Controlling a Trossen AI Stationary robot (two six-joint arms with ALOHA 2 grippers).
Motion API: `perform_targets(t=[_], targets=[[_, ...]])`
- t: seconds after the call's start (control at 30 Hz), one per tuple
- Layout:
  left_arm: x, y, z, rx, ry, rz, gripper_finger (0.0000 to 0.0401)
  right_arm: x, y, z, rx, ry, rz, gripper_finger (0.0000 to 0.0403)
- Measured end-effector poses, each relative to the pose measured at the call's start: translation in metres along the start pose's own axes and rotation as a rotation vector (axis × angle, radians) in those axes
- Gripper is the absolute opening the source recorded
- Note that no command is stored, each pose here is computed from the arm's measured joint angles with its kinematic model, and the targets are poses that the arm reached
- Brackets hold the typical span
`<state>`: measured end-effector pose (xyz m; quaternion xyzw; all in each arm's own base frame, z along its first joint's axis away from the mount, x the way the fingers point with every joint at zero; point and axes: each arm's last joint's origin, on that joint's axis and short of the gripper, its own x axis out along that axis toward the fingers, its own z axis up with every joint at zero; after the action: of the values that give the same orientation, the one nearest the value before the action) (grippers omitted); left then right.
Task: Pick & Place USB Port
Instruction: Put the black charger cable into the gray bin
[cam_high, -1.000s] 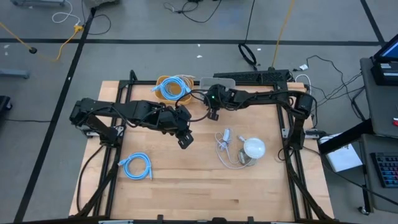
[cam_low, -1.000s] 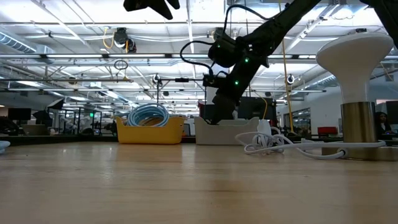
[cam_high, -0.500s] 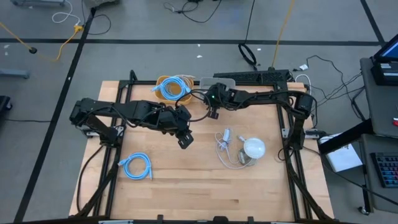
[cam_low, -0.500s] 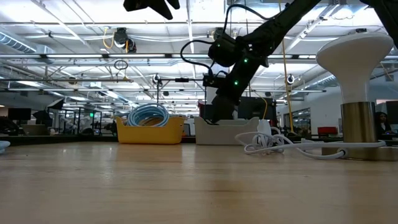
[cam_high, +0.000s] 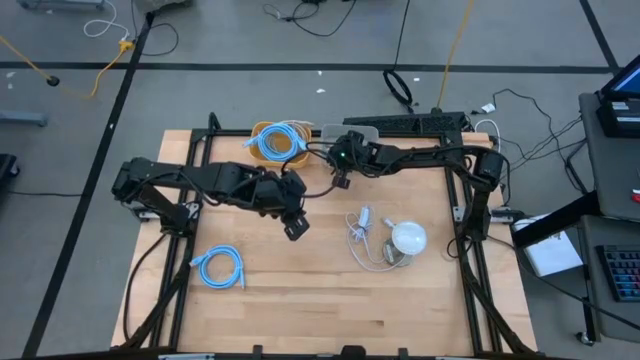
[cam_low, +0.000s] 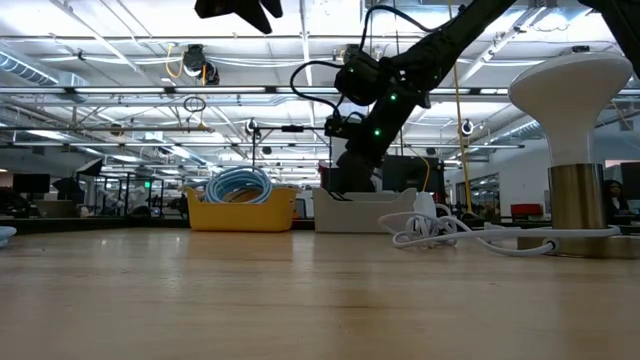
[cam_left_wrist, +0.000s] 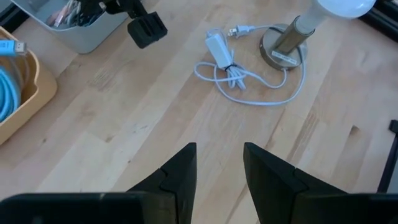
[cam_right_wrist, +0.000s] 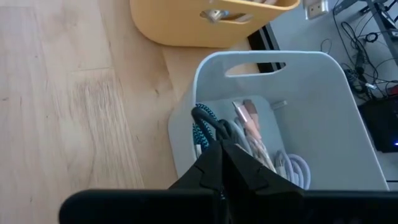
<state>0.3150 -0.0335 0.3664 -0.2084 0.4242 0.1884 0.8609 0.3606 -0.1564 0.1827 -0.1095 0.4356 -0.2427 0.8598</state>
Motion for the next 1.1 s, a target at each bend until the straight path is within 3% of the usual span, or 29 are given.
perform_targets(t=[0.37,0.67,1.1], targets=[[0.0,0.0,0.0,0.0,0.001,-0.001,0.0133,0.012,-0.006,-0.006,0.054,0.014,-0.012,0.0],[0.0,-0.001,-0.001,-0.001,0.0,-0.002,0.0133,0.02,0.006,-0.01,0.032,0.04,0.023,0.0],[0.0,-0.001,-0.001,0.0,0.0,-0.003,0.0133,0.019,0.003,-0.007,0.02,0.024,-0.02,0.0]])
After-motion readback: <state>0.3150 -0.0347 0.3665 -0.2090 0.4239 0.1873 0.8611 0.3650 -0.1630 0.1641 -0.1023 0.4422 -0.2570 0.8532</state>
